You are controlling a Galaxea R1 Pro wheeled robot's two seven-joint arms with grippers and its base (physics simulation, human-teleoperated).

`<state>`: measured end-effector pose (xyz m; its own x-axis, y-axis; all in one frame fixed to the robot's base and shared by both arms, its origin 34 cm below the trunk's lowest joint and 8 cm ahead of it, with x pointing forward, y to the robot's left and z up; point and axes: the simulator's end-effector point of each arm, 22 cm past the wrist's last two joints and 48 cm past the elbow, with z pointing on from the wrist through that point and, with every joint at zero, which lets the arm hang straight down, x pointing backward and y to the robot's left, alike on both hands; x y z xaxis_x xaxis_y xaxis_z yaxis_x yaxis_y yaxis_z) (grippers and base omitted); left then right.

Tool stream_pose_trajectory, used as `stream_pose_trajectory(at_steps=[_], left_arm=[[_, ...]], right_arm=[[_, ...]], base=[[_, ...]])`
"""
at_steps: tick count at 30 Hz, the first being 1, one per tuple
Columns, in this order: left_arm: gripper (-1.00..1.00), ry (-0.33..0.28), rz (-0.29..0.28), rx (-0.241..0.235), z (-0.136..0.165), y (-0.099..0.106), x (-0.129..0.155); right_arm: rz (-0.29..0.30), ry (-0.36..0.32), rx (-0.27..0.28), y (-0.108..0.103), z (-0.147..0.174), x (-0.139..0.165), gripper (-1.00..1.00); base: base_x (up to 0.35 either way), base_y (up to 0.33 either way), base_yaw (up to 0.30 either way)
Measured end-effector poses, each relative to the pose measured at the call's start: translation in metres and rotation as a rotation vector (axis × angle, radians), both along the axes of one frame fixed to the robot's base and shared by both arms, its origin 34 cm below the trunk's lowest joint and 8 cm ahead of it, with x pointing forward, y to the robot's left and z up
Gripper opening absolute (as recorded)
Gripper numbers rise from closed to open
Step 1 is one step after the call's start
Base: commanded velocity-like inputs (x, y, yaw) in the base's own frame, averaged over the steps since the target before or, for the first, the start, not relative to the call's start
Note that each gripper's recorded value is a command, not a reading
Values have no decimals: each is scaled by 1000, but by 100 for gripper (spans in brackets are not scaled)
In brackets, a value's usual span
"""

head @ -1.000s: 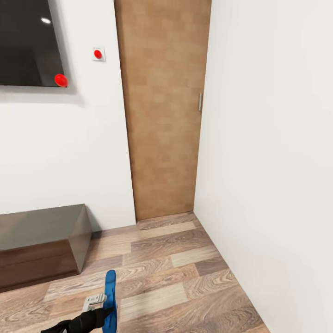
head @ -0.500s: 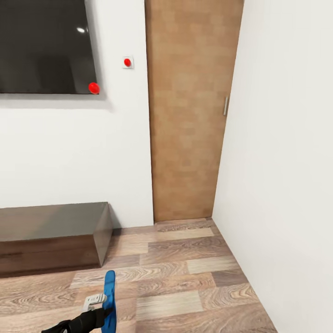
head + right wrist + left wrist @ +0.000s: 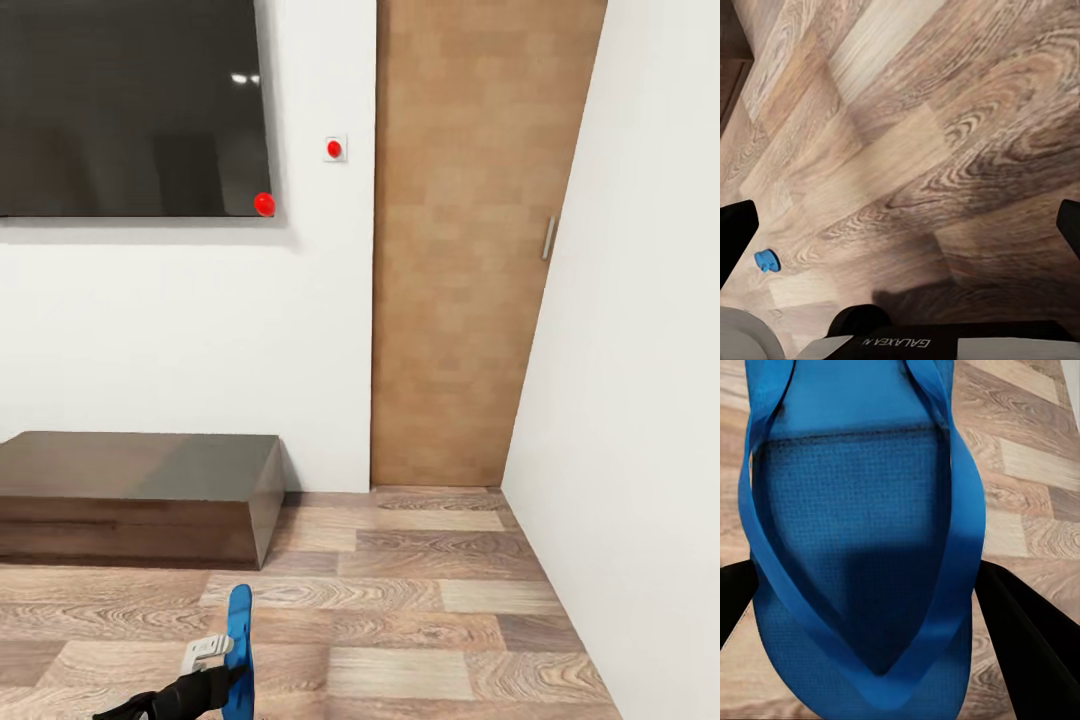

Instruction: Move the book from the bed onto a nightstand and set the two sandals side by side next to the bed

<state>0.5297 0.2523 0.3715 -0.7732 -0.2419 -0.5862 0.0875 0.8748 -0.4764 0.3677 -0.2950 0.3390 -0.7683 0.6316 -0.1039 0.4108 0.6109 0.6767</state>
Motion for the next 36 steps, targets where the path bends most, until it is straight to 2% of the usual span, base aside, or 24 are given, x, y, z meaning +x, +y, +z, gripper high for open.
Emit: stream_pose_trajectory(at_steps=[36], left_arm=[[-100, 0, -1, 1, 77, 0, 16]], right_arm=[[0, 0, -1, 0, 77, 16, 100]], base=[[0, 0, 294]])
